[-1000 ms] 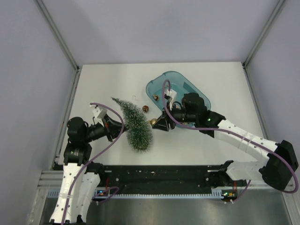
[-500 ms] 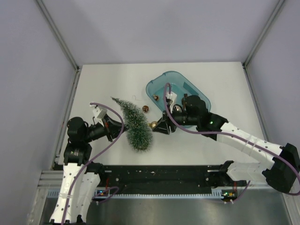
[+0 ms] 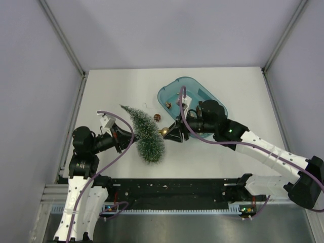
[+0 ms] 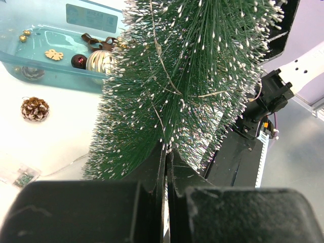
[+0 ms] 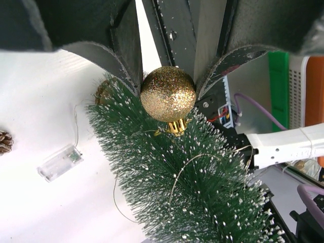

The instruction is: Decorate the small christmas tree

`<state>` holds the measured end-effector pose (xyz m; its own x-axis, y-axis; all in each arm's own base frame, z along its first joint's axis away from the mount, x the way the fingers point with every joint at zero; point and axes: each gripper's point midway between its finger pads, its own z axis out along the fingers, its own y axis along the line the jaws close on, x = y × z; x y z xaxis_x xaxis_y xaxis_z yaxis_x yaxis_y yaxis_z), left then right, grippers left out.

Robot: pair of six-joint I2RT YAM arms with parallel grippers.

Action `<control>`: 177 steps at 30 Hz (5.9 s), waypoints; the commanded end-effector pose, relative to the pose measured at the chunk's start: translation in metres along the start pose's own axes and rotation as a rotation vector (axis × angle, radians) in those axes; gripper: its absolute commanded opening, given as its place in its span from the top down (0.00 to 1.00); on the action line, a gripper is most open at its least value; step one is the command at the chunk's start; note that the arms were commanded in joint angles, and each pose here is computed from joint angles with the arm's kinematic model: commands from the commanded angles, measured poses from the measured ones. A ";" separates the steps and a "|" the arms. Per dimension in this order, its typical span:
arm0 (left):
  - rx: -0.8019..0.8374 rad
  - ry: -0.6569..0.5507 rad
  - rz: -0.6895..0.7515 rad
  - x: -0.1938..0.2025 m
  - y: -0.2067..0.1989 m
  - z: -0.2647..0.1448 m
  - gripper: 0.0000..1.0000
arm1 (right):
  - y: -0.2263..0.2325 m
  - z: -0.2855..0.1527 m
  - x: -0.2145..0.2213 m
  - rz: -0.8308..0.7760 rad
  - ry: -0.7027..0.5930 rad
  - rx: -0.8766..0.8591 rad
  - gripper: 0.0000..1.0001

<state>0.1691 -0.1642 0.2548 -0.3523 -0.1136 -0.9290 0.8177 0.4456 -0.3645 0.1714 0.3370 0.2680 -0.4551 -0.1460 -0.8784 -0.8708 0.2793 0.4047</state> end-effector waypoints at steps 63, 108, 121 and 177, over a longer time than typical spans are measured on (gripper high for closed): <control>0.006 -0.009 -0.006 -0.001 -0.001 0.000 1.00 | 0.011 0.000 -0.004 -0.083 -0.038 0.031 0.87; 0.015 -0.006 -0.002 -0.001 -0.004 -0.001 1.00 | -0.012 0.010 -0.040 -0.213 -0.071 0.148 0.92; 0.015 -0.012 -0.003 -0.003 -0.004 0.000 1.00 | -0.022 0.014 -0.023 -0.186 -0.054 0.170 0.89; 0.002 0.001 -0.010 0.003 -0.002 -0.001 1.00 | -0.021 0.010 0.007 -0.072 -0.054 0.146 0.41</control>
<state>0.1669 -0.1646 0.2556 -0.3691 -0.1251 -0.9209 0.8097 0.4432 -0.3847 0.1934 0.3454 0.2301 -0.4279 -0.1422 -0.8926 -0.8445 0.4148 0.3387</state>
